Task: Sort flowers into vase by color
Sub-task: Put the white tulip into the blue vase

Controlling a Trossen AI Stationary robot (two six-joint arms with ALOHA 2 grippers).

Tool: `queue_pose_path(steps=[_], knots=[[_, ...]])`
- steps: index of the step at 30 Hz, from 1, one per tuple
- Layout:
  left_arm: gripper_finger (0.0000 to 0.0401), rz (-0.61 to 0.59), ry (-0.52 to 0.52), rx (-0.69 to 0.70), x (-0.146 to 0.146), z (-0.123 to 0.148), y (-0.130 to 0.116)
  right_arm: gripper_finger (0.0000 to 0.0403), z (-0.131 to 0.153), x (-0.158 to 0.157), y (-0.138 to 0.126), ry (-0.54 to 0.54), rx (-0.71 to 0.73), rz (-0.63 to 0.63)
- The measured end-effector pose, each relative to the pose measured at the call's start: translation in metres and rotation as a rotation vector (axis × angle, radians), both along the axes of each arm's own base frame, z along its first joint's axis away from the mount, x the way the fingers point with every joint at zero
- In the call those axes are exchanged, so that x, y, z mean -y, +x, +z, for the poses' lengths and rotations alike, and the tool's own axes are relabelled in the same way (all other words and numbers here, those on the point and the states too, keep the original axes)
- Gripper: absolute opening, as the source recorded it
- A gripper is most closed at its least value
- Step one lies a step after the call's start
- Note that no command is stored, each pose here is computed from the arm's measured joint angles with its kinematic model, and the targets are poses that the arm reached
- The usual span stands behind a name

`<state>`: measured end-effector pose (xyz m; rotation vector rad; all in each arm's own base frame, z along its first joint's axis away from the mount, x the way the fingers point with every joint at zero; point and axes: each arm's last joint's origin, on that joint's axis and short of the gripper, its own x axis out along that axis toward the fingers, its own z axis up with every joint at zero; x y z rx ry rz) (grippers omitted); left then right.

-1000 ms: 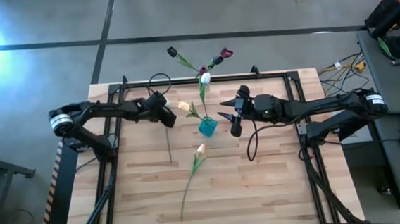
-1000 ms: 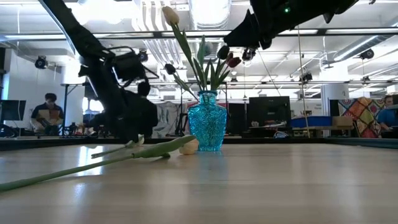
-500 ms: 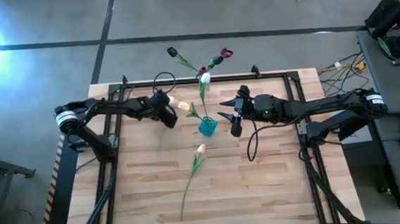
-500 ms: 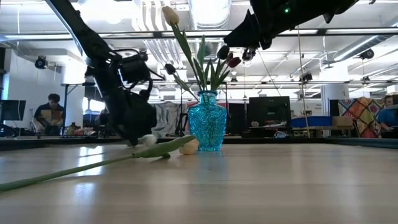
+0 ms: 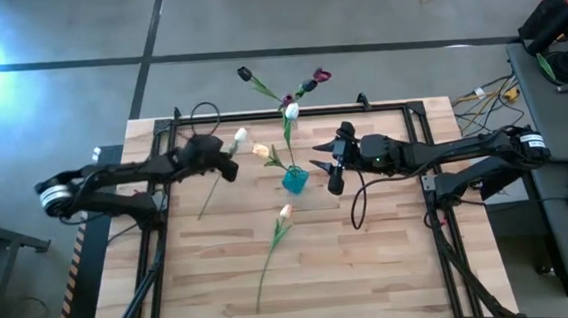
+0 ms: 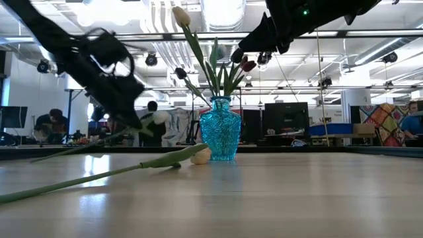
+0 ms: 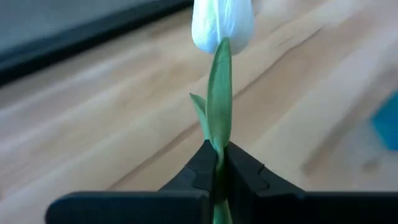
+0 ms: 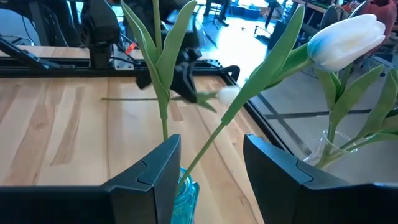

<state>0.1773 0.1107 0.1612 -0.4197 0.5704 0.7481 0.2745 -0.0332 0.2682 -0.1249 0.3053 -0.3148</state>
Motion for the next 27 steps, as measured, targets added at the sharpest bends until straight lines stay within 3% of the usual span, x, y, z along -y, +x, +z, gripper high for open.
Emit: queue_pose_path(steps=[10,19,27], knots=[[0.0002,-0.292,0.261,0.423,0.039,0.033,-0.017,0.0166,0.012,-0.002,-0.009,-0.004,0.042,0.006],[0.0001,-0.482,0.411,0.621,0.069,0.064,-0.013,0.0166,0.013,-0.023,-0.004,0.010,0.083,0.086],[0.0001,-0.694,0.469,0.744,0.085,0.089,-0.012,0.0166,0.020,-0.041,-0.001,0.018,0.163,0.155]])
